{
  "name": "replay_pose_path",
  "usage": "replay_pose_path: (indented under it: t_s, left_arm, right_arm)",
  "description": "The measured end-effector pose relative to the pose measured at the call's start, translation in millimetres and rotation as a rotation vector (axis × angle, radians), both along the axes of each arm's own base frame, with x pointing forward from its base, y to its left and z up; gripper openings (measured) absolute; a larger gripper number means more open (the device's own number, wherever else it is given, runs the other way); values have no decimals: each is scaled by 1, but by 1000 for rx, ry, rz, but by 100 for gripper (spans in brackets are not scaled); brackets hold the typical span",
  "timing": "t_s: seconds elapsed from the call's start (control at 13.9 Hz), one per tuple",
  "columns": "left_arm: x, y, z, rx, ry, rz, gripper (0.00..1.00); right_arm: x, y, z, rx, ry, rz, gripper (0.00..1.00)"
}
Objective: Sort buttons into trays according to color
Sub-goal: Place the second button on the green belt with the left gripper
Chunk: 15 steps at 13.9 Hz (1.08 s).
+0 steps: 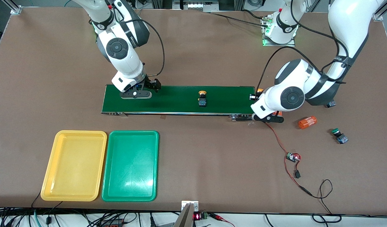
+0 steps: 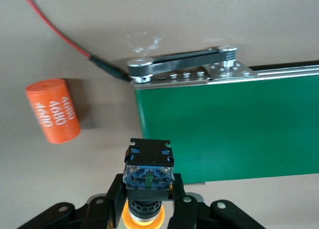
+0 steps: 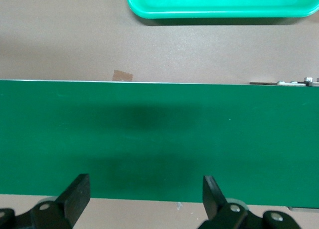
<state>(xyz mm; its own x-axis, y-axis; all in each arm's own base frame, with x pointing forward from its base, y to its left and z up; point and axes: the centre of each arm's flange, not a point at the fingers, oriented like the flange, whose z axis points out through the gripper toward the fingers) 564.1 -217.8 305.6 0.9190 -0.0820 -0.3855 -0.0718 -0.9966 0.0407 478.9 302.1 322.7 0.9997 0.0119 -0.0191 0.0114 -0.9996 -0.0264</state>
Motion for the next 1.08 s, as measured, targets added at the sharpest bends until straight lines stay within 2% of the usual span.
replay_pose_path:
  t_s: [0.29,0.72,0.93,1.08]
  left_arm:
    - [3,-11,-24,-45,3,36,41]
    - [-10,-49,-47,-60,20,49,41]
    - [-14,-58,-59,-27,25,100,49]
    - [-11,-57,-57,-14,22,138,68]
  right_arm:
    - [0,0,-1,0,1,0,100]
    - [0,0,-4,-2,8,-10,100]
    - [0,2,-6,-11,-6,8,100]
    - [0,7,-12,-14,-21,29,100]
